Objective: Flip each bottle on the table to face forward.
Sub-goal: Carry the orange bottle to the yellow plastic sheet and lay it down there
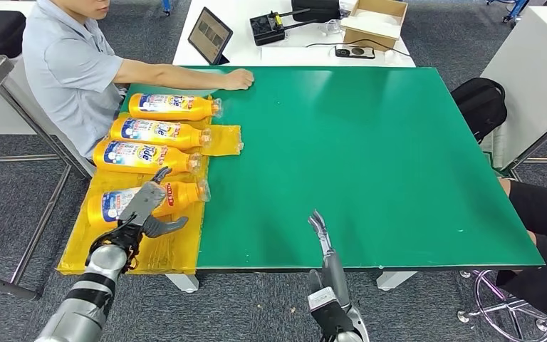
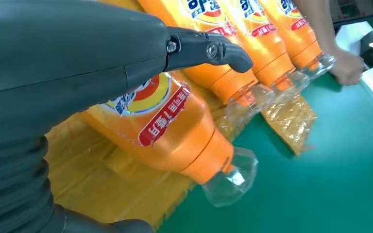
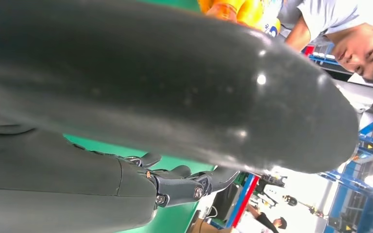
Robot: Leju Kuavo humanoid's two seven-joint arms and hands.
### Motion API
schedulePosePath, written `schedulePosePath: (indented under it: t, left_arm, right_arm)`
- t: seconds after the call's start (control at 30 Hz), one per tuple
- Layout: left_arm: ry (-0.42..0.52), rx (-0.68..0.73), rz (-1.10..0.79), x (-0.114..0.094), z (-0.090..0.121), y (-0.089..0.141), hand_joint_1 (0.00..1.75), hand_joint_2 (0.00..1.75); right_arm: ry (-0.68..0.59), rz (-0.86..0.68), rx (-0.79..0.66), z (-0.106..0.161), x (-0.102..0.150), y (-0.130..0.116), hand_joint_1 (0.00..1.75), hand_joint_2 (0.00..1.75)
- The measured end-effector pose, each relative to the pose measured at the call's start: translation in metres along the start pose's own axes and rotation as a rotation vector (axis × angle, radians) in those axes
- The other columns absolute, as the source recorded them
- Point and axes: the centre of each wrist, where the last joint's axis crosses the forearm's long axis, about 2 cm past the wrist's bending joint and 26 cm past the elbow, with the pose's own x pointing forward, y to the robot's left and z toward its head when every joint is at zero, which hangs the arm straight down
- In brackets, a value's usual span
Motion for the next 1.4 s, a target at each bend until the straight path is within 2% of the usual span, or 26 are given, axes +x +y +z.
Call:
schedulePosePath:
  t: [0.13,0.27,0.4,0.57,0.7,0.73,0.83,0.87,0.97,1.17,1.4]
  left_arm:
    - [-0.135,0.212,0.128,0.021,0.006,-0.008,0.0,1.75]
    - [-0.255,0.405,0.245,0.049,0.013,-0.018,0.0,1.75]
    - [-0.304,0.593,0.453,0.074,0.029,-0.029,0.0,1.75]
    - [-0.25,0.72,0.635,0.087,0.056,-0.042,0.0,1.75]
    - [-0.227,0.733,0.671,0.09,0.069,-0.047,0.0,1.75]
    - [-0.216,0.728,0.67,0.091,0.071,-0.049,0.0,1.75]
    - [-0.187,0.688,0.66,0.089,0.081,-0.058,0.0,0.44]
    - [-0.19,0.667,0.66,0.089,0.086,-0.061,0.0,0.44]
    - [-0.223,0.597,0.667,0.093,0.097,-0.068,0.0,1.75]
    - [-0.282,0.487,0.71,0.106,0.104,-0.073,0.0,1.75]
    - [-0.342,0.47,0.679,0.113,0.108,-0.072,0.0,1.75]
  right_arm:
    - [-0.041,-0.08,-0.05,-0.006,0.014,-0.002,0.0,1.75]
    - [-0.138,-0.09,-0.154,-0.021,0.04,-0.004,0.0,0.0]
    - [-0.186,-0.037,-0.346,-0.03,0.06,-0.008,0.0,0.0]
    - [-0.173,-0.019,-0.482,-0.028,0.069,-0.008,0.0,0.0]
    - [-0.175,-0.02,-0.495,-0.027,0.072,-0.007,0.0,1.75]
    - [-0.175,-0.018,-0.496,-0.026,0.072,-0.006,0.0,1.75]
    - [-0.158,-0.026,-0.491,-0.021,0.072,-0.004,0.0,1.75]
    - [-0.156,-0.023,-0.487,-0.018,0.072,-0.004,0.0,1.75]
    - [-0.189,0.025,-0.479,-0.014,0.077,-0.007,0.0,1.75]
    - [-0.272,0.115,-0.494,-0.019,0.09,-0.014,0.0,1.75]
    - [-0.297,0.117,-0.534,-0.022,0.098,-0.019,0.0,1.75]
